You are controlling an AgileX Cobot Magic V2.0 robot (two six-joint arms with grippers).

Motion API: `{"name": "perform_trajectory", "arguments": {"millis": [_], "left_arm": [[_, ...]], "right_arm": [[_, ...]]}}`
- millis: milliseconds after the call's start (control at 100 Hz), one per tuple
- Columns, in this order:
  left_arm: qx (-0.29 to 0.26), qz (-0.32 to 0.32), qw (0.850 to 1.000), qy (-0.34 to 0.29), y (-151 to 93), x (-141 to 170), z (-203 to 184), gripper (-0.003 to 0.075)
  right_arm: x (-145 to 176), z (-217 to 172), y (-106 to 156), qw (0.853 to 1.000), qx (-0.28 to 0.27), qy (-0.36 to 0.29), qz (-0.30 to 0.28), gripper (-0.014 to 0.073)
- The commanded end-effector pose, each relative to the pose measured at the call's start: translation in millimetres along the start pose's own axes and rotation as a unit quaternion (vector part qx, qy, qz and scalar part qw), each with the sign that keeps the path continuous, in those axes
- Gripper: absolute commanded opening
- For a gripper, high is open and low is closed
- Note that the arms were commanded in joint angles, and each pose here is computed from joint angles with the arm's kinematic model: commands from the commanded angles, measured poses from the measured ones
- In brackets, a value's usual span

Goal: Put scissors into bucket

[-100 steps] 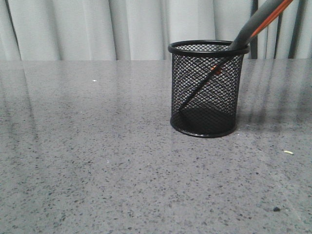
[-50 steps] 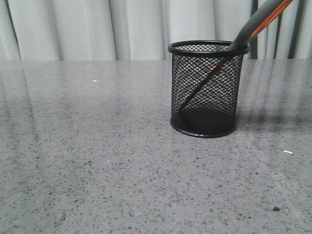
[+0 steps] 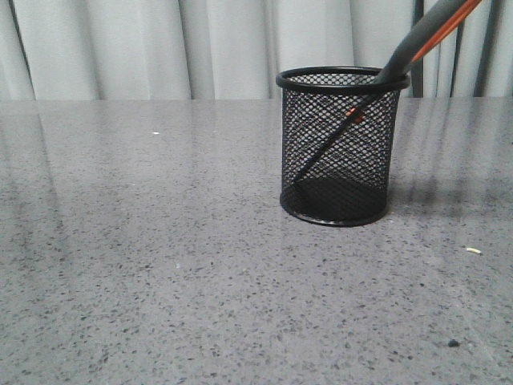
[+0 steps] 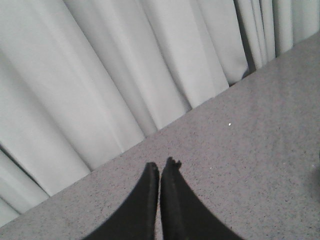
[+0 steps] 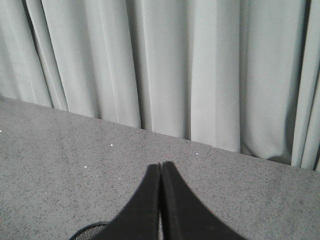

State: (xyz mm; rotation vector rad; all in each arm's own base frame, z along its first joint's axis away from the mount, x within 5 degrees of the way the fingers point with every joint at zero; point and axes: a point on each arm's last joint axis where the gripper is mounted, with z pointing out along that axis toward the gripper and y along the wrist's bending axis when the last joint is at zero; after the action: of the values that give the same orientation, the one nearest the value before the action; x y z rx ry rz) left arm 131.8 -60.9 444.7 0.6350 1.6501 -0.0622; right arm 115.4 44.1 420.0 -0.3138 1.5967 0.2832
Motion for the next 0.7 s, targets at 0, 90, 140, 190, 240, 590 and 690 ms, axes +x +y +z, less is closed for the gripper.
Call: {"name": "perform_trajectory", "arguments": {"millis": [0, 90, 140, 190, 240, 590, 690], "left_arm": [[-0.018, -0.027, 0.992, -0.119, -7.4, 16.8, -19.5, -0.002], [-0.015, -0.042, 0.989, -0.142, -22.7, 61.3, -28.8, -0.002], [-0.015, -0.059, 0.985, -0.162, -29.9, 82.8, -34.5, -0.002], [-0.014, -0.078, 0.982, -0.173, -36.6, 103.7, -39.4, -0.002], [-0.012, -0.098, 0.979, -0.178, -43.4, 125.5, -42.3, -0.002], [-0.016, -0.145, 0.963, -0.226, -55.4, 168.2, -60.1, -0.002], [-0.017, -0.145, 0.963, -0.226, -55.3, 168.1, -60.2, -0.002]], "right_arm": [[5.5, -15.7, -0.8, 0.997, 0.01, -0.071, 0.001, -0.0073], [31.8, -26.5, -0.4, 0.997, 0.012, -0.072, 0.002, -0.0073], [46.1, -31.7, -0.2, 0.997, 0.013, -0.073, 0.002, -0.0073], [59.7, -36.5, 0.0, 0.997, 0.015, -0.076, 0.002, -0.0073], [72.6, -40.5, 0.1, 0.997, 0.016, -0.077, 0.002, -0.0073], [118.7, -44.8, 0.8, 0.999, 0.017, -0.049, 0.004, -0.0073], [120.9, -44.6, 1.1, 0.999, 0.015, -0.037, 0.004, -0.0074]]}}
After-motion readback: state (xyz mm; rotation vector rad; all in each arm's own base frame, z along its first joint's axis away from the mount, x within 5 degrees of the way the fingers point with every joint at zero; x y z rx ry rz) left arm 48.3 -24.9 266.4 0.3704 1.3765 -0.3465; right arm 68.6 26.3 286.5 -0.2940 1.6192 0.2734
